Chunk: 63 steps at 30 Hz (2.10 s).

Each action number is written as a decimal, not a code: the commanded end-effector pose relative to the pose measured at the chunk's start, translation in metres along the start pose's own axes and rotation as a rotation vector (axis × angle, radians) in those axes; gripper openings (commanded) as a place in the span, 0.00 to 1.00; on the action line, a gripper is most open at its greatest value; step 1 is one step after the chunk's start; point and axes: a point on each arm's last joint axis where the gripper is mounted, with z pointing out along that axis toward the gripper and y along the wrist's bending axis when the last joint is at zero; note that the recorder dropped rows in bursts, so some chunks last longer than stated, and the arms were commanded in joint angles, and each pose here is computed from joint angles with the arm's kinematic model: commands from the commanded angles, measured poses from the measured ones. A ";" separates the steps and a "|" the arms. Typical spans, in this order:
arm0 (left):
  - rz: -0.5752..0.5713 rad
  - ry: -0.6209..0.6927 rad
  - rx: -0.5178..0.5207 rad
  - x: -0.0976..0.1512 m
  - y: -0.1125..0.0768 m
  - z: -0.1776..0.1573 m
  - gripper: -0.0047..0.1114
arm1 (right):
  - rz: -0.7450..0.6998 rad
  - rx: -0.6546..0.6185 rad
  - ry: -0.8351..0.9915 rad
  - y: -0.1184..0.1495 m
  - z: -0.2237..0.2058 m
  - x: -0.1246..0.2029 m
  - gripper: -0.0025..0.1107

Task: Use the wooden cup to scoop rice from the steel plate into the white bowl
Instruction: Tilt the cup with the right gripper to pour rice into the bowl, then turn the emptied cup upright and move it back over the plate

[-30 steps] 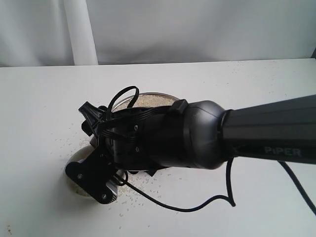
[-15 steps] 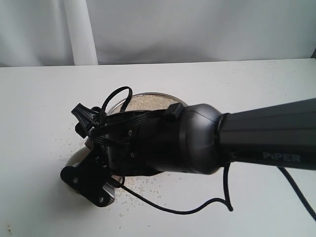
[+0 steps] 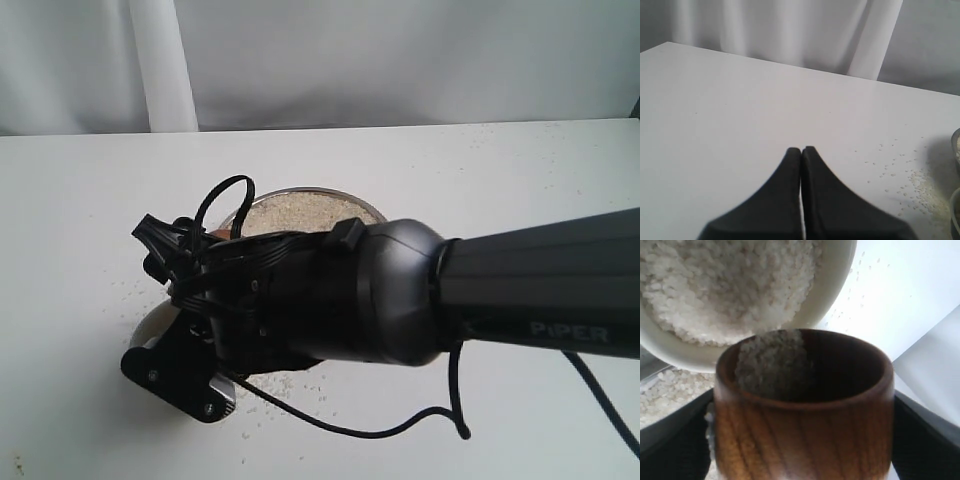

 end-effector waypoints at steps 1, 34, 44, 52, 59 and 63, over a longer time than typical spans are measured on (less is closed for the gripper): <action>-0.005 0.003 0.003 0.000 0.000 0.001 0.04 | -0.042 0.027 0.014 -0.005 -0.003 -0.001 0.02; -0.005 0.003 0.003 0.000 0.000 0.001 0.04 | -0.258 0.099 0.106 -0.014 -0.009 -0.005 0.02; -0.005 0.003 0.003 0.000 0.000 0.001 0.04 | -0.298 0.108 0.163 -0.017 -0.012 -0.005 0.02; -0.005 0.003 0.003 0.000 0.000 0.001 0.04 | -0.127 0.083 0.154 -0.011 -0.006 -0.008 0.02; -0.005 0.003 0.003 0.000 0.000 0.001 0.04 | 0.334 0.100 0.156 -0.009 -0.006 -0.007 0.02; -0.005 0.003 0.003 0.000 0.000 0.001 0.04 | 0.502 0.088 0.156 -0.008 -0.009 -0.003 0.02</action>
